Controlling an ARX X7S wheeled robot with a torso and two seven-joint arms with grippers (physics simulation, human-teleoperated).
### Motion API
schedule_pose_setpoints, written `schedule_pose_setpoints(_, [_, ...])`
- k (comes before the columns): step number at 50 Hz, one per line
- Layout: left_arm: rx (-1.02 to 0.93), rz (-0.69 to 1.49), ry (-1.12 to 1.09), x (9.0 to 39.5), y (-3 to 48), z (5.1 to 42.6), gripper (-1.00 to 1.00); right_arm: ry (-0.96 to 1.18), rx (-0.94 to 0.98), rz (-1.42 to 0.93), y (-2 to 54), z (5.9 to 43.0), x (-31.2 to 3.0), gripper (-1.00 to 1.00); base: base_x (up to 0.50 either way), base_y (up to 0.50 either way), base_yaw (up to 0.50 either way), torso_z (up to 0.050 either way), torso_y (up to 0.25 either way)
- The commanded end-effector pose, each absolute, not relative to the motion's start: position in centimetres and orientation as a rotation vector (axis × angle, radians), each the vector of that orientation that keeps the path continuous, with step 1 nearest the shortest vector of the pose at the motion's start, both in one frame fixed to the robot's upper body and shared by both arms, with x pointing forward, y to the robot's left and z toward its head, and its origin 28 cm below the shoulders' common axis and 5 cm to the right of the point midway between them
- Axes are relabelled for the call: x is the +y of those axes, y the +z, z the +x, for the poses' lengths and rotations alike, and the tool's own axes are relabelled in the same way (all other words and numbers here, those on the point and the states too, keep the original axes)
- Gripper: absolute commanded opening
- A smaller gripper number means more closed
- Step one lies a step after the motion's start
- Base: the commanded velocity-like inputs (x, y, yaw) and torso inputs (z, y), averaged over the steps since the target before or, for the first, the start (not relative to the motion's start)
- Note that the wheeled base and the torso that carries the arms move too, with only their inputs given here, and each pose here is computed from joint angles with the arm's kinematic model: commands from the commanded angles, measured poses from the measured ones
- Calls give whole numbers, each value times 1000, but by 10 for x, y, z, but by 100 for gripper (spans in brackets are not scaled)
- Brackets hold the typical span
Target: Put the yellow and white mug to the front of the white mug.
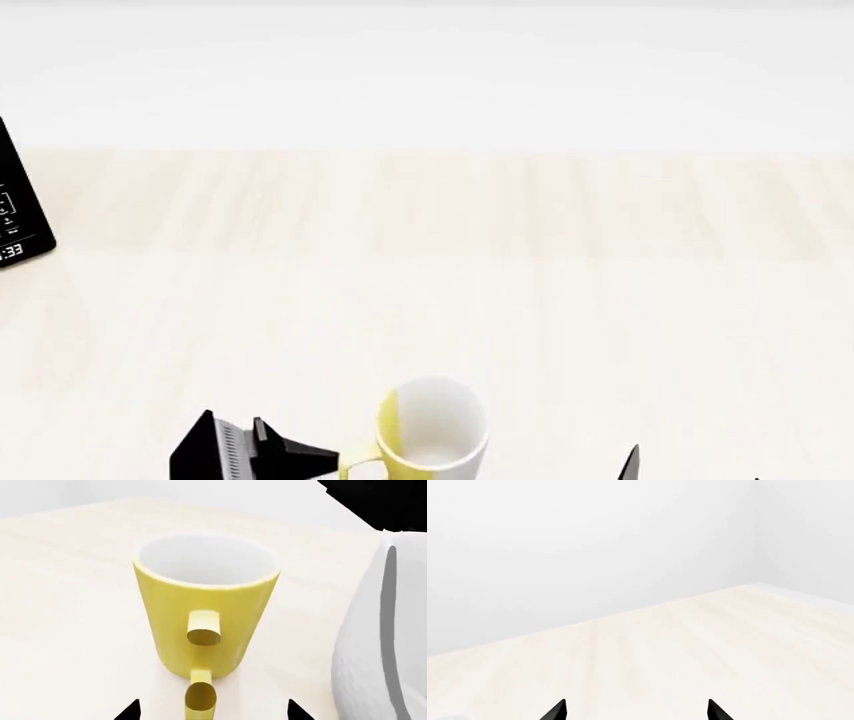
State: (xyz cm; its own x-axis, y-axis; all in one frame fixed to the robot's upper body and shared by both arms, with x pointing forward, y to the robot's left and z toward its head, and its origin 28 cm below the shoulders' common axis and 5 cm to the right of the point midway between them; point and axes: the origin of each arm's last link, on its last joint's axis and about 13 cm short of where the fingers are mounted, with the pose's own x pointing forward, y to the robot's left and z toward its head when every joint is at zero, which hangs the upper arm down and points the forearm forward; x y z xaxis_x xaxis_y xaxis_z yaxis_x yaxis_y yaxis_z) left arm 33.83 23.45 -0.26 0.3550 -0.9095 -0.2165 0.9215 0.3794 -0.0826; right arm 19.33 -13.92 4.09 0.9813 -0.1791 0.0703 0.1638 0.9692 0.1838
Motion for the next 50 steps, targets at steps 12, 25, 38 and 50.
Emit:
schedule_pose_setpoints(12, [86,-121,-1281,244,6,343,100,-171,-84,179,40,194,-139,100,0,0,0,0,0])
schedule_pose_setpoints(25, [-11,-211,-1285,247,15,344,100,-171,-86,179,41,194,-139,100,0,0,0,0,0])
schedule_pose_setpoints(38, [-150,-350,-1299,257,32,338,100,-173,-86,179,41,194,-139,100,0,0,0,0,0])
schedule_pose_setpoints(50, [-288,-439,-1285,271,48,322,100,-170,-87,179,41,194,-138,100,0,0,0,0,0])
